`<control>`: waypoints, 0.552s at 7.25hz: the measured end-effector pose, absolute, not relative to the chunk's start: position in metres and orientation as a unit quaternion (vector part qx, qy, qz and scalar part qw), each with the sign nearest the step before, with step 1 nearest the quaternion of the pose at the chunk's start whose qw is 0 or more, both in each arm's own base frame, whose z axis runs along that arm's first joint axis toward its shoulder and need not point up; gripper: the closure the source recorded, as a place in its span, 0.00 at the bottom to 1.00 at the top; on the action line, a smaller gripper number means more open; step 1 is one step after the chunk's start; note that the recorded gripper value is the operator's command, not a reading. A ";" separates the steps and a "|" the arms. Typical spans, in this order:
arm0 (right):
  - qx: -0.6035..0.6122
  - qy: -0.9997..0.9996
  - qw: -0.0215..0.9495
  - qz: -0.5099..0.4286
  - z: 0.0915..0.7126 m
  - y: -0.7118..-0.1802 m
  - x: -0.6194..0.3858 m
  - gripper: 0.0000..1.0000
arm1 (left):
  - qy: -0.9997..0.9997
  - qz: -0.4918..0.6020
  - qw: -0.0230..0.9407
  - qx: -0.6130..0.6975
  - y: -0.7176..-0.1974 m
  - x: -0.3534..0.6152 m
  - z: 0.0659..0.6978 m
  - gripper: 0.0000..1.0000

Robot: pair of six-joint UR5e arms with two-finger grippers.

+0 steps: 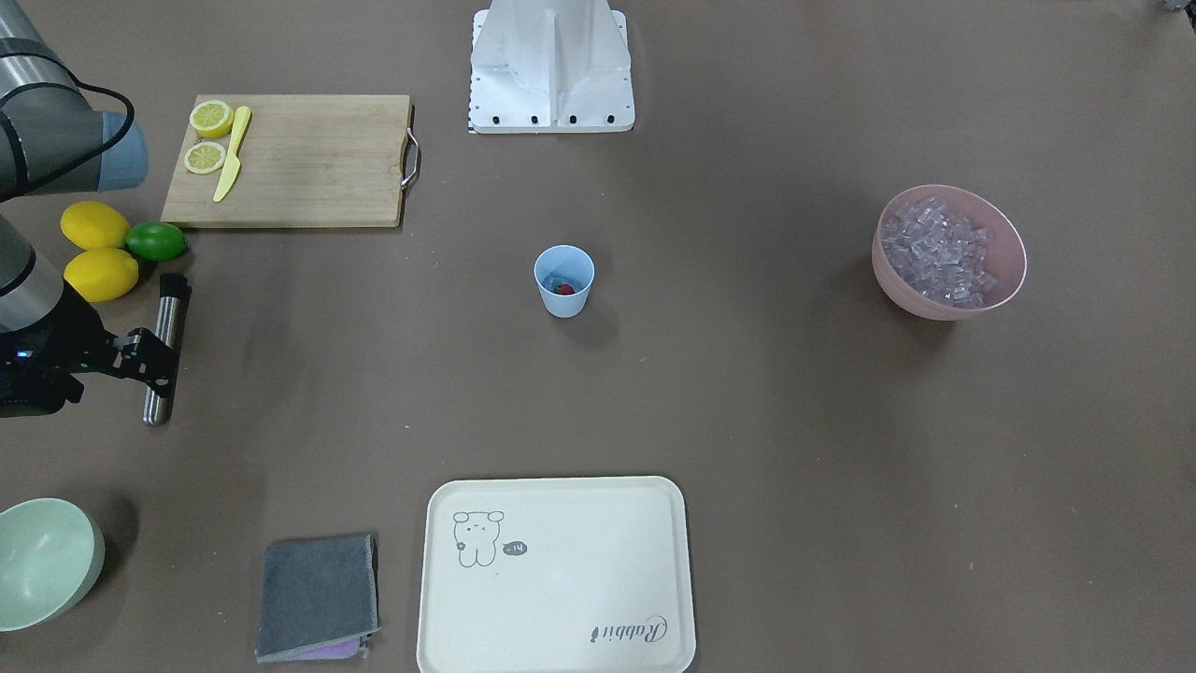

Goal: Mash ice and strawberries in cup
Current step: 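Move the right gripper over to the steel pestle, then close the right gripper on the top of the steel pestle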

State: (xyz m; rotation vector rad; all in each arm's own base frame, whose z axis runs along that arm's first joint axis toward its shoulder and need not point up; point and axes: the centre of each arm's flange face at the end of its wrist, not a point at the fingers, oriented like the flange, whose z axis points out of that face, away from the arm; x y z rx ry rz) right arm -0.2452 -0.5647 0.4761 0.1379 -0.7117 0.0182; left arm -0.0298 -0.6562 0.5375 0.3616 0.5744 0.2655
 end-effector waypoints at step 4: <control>0.023 -0.327 0.945 0.000 0.527 -0.562 -0.264 0.00 | 0.279 0.139 0.931 0.190 -0.655 -0.029 0.532 0.02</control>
